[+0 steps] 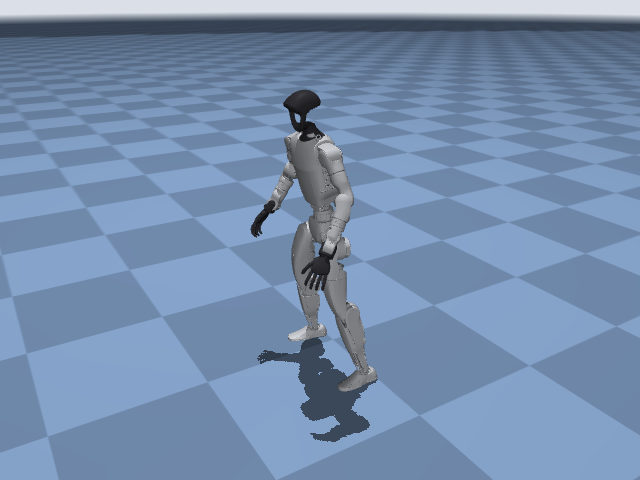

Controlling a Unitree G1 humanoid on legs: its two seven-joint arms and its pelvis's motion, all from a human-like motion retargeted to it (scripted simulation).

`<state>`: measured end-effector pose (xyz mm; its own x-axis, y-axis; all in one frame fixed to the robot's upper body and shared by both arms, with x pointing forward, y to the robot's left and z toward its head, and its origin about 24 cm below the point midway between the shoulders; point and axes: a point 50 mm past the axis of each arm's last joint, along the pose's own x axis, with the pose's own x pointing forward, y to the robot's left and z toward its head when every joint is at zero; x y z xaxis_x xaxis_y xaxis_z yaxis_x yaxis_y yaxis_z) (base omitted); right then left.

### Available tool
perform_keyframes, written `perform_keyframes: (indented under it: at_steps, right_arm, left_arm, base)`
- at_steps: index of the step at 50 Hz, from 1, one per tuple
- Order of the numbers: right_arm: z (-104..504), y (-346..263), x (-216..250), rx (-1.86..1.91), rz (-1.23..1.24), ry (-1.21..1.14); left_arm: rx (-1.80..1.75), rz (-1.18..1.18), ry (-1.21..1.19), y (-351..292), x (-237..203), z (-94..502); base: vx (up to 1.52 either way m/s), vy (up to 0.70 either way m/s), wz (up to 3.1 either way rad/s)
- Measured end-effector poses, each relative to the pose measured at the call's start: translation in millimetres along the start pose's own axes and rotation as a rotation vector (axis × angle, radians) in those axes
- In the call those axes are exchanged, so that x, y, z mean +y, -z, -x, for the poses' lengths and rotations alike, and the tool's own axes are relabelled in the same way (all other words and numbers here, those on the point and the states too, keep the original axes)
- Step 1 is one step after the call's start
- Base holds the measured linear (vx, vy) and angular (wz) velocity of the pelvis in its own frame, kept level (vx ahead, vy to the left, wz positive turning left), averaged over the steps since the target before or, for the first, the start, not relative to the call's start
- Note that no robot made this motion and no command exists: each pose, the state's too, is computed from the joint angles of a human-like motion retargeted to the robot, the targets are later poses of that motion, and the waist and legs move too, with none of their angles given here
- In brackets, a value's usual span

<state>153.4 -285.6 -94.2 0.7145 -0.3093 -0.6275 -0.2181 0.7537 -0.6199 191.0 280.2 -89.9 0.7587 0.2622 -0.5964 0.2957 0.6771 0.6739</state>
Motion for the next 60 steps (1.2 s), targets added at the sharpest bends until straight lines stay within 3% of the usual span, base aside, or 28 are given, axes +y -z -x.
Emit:
perform_keyframes:
  at_steps: [10,15,25,35,44,50,53,57,60]
  right_arm:
    - [-3,-12,13,-0.007,-0.089,0.015]
    - [-15,-43,2,-0.079,-0.036,0.033]
    - [-27,-60,-26,-0.091,-0.047,0.223]
    - [77,56,-23,0.056,-0.186,-0.026]
    - [68,90,-58,0.192,0.006,0.022]
    - [53,68,-84,0.123,0.096,-0.069]
    - [33,46,-105,0.093,0.105,0.007]
    - [-3,27,-96,0.158,0.163,0.195]
    - [-17,10,-67,0.125,0.101,0.165]
  left_arm:
    - [-0.052,0.091,-0.127,-26,11,-8]
    - [-0.045,0.28,-0.173,-39,13,-10]
    - [0.105,0.121,-0.185,-5,1,-6]
    - [0.177,0.226,0.065,81,-29,83]
    - [0.264,0.36,-0.037,102,-21,89]
    - [0.097,0.27,-0.082,63,20,50]
    - [0.149,0.235,-0.186,61,45,35]
    - [0.367,0.079,-0.204,70,24,15]
    - [0.272,-0.177,-0.073,44,8,1]
  base:
    - [-0.1,-0.01,-0.06]
    - [-0.15,0.03,-0.41]
    - [0.27,0.04,-0.13]
    - [1.04,0.15,-0.01]
    - [0.68,0.11,0.54]
    - [0.52,0.0,0.01]
    - [0.37,0.02,-0.98]
    - [0.36,0.03,-0.34]
    - [0.25,-0.02,0.64]
